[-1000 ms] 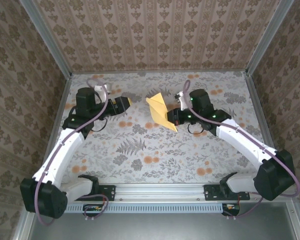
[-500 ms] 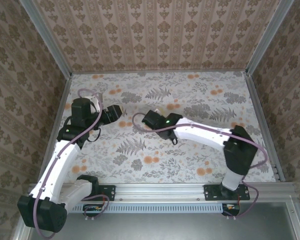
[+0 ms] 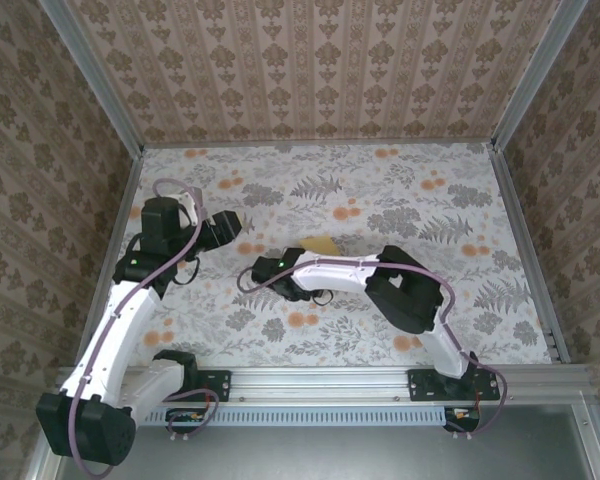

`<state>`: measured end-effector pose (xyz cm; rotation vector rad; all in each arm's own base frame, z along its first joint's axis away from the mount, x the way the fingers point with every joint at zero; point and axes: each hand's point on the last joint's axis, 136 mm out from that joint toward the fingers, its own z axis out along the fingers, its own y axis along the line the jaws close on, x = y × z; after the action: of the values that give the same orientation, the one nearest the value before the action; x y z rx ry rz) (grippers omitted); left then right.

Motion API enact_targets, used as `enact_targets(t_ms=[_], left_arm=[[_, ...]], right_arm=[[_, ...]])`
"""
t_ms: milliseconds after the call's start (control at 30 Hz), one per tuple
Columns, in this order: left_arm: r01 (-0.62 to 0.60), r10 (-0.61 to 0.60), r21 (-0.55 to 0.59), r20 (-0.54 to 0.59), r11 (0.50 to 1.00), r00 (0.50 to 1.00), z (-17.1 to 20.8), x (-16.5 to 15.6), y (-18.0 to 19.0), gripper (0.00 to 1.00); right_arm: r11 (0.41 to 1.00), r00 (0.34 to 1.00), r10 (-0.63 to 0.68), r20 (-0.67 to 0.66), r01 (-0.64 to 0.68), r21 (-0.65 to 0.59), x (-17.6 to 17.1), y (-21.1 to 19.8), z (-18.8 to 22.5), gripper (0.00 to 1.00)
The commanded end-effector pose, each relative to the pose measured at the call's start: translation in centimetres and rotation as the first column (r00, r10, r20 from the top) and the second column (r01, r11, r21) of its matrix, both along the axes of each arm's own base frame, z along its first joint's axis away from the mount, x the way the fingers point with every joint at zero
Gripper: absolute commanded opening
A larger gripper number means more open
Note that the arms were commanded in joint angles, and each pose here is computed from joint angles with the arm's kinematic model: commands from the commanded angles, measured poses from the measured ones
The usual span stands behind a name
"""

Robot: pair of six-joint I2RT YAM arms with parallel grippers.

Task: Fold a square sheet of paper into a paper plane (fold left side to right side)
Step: Turn over the paper at the center of the table.

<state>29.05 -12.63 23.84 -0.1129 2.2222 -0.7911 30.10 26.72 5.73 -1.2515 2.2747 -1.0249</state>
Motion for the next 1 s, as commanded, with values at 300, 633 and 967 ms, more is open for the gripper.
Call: enact_targets(t_ms=[300, 633, 967], left_arm=[[0.028, -0.029, -0.019, -0.031, 0.999, 0.999, -1.0, -0.1, -0.3, 0.80], [0.079, -0.086, -0.072, -0.109, 0.994, 0.990, -3.1, -0.4, -1.6, 0.80], [0.111, -0.147, -0.179, -0.197, 0.977, 0.969, -6.8, -0.2, -3.4, 0.78]], right_arm=[[0.998, 0.965, -0.043, -0.259, 0.056, 0.041, -3.8, 1.0, -3.9, 0.16], [0.970, 0.945, -0.064, -0.320, 0.135, 0.205, -4.7, 2.5, -2.9, 0.33], [0.866, 0.942, -0.017, -0.334, 0.181, 0.467, -6.2, 3.1, 0.6, 0.56]])
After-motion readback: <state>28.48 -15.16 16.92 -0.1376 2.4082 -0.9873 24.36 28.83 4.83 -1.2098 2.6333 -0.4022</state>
